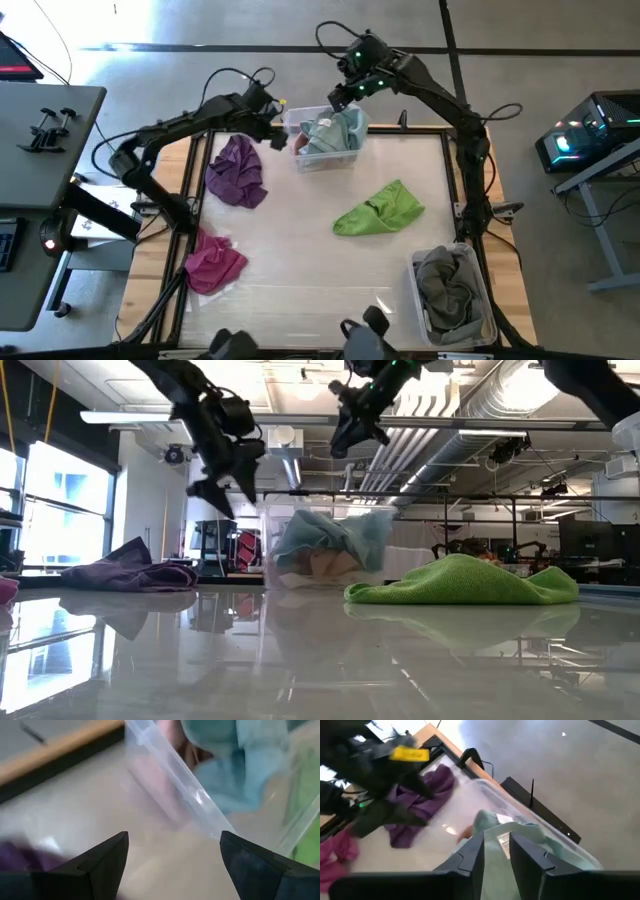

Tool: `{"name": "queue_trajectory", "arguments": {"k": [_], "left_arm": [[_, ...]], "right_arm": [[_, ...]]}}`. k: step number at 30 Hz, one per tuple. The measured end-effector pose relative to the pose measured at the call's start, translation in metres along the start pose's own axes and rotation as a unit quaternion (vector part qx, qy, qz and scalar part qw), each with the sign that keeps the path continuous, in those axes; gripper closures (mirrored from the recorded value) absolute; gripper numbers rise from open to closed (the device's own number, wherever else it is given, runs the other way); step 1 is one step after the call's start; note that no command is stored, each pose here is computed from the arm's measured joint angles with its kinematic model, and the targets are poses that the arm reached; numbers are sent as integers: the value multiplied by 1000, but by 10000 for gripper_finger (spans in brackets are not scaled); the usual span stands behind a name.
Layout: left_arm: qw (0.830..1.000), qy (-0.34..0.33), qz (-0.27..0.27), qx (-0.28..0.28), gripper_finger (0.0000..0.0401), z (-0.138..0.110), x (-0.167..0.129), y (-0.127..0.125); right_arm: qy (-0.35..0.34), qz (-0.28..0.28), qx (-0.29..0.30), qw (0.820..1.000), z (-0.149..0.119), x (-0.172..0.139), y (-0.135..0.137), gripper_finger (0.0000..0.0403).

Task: Sort towels by color in basket
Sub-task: Adjust the top transparent bin, then put the violet towel into the bottom transparent bin

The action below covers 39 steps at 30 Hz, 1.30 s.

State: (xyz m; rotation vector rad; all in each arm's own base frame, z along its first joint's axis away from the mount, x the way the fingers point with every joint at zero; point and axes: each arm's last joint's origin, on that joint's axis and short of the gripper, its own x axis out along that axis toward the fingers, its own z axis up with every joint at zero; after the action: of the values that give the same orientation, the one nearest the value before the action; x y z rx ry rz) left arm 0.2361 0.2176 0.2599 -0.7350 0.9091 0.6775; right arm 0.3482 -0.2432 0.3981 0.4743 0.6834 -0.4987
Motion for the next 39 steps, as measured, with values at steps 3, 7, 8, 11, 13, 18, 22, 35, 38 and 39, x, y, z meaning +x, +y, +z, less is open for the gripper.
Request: {"name": "queue_trajectory", "arguments": {"k": [3,7,8,11,13,18,22,35,38,39], "left_arm": [[1000,-17,-5,1,103,9,16,0],[999,-47,0,8,103,16,33,1],[998,-67,-6,10,103,20,32,0],[997,-81,-9,4,103,23,27,-1],[997,-72,7,1,103,19,24,1],[996,-57,68,-20,103,5,-10,2],[990,-12,140,-31,103,-18,-35,2],[945,105,229,-209,103,-97,13,35],[934,127,240,-231,103,-111,20,41],[933,129,244,-233,103,-113,22,42]], "right_arm": [[9,-2,-5,1000,-4,-13,10,313],[33,-26,-25,999,-13,-26,20,313],[42,-34,-35,998,-15,-26,22,313],[65,-60,-70,994,-21,-27,24,313],[66,-68,-92,991,-21,-28,25,313],[29,8,-136,990,-13,-30,28,313],[-13,92,-186,978,-8,-27,46,313],[5,226,-261,938,-33,-26,121,313],[23,229,-270,935,-39,-26,126,313],[24,229,-274,934,-40,-26,127,313]]}}
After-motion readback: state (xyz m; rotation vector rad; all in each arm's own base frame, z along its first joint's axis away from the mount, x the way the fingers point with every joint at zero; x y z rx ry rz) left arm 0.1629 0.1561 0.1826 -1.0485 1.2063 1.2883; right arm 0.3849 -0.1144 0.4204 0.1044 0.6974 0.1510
